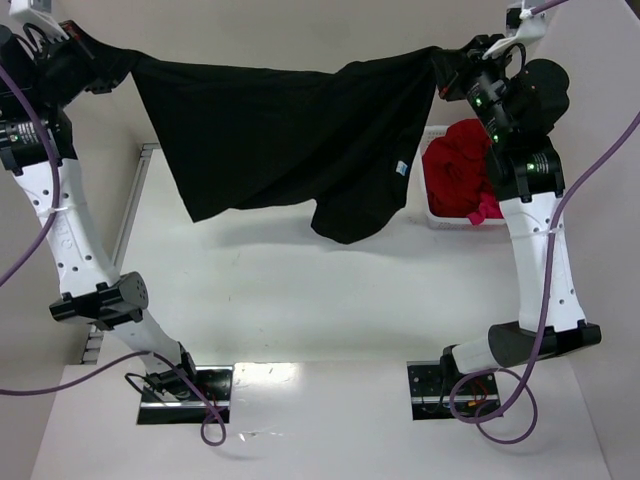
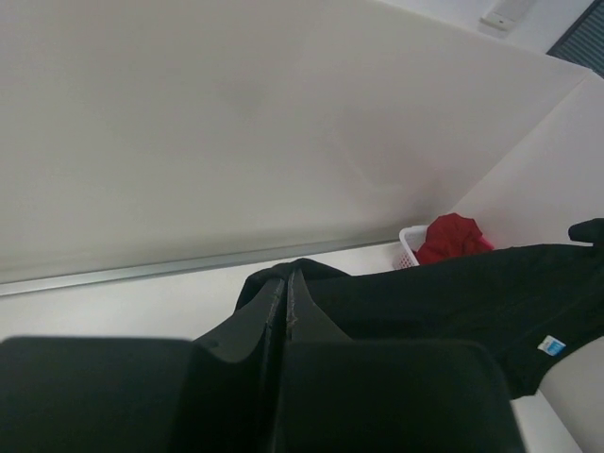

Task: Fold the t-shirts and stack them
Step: Flatten out the tshirt

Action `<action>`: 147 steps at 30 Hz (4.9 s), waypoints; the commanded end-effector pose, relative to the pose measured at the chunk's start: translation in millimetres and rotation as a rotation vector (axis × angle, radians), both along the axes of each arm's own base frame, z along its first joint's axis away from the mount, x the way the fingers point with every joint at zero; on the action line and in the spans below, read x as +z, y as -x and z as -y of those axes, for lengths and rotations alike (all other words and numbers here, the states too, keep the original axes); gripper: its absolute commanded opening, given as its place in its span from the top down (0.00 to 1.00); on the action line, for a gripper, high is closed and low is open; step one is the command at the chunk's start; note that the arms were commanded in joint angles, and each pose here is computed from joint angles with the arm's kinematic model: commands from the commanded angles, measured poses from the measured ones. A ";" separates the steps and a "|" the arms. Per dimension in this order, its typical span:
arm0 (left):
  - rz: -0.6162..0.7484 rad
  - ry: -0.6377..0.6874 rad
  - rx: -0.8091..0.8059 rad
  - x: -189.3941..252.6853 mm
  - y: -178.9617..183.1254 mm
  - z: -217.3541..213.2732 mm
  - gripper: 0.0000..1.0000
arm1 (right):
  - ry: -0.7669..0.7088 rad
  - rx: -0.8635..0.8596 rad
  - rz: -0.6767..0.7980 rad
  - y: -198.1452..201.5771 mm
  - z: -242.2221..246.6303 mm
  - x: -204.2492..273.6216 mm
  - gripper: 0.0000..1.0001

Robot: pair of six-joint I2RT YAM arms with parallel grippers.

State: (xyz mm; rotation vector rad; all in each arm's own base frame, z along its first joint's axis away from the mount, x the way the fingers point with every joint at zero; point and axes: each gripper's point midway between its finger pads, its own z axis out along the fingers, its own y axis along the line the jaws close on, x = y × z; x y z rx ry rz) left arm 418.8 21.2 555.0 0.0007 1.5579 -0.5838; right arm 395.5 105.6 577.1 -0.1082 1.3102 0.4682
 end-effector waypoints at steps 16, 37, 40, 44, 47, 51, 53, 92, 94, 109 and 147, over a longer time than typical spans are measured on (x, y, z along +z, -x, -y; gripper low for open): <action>0.182 -0.079 0.042 65.8 52.4 10.4 1.00 | -0.023 0.036 0.207 48.0 2.4 67.8 0.90; -0.040 -0.135 0.277 -37.3 43.7 -27.7 1.00 | -0.032 -0.045 -0.071 -29.7 5.7 -35.5 0.91; -0.056 -0.146 0.322 -52.4 57.8 -28.0 1.00 | -0.055 -0.050 -0.113 -37.0 5.4 -44.4 0.91; 0.008 -0.130 0.326 -36.5 85.2 -17.1 1.00 | -0.067 -0.071 -0.077 -35.6 9.7 -22.8 0.91; 0.048 -0.099 0.306 -28.9 91.2 -9.8 1.00 | -0.073 -0.081 -0.056 -35.5 11.6 -8.8 0.91; 0.158 -0.148 0.196 -21.4 98.1 10.6 1.00 | -0.106 -0.094 -0.024 -36.5 14.3 10.9 0.92; 0.145 -0.137 0.223 -33.7 99.2 6.8 1.00 | -0.110 -0.093 -0.003 -32.0 15.0 19.9 0.92; 0.306 -0.055 0.236 8.3 139.6 82.7 0.98 | -0.092 -0.012 -0.109 -17.9 -13.5 -30.1 0.91; 0.343 -0.059 0.225 14.5 143.3 84.0 0.99 | -0.068 -0.027 -0.096 -14.1 -15.6 -29.4 0.91; 0.180 -0.123 0.354 -46.2 76.9 73.5 1.00 | -0.080 -0.180 -0.013 10.0 18.8 -4.1 0.91; 0.378 0.084 0.642 54.5 114.3 11.5 1.00 | -0.145 -0.286 0.305 136.6 68.1 91.7 0.91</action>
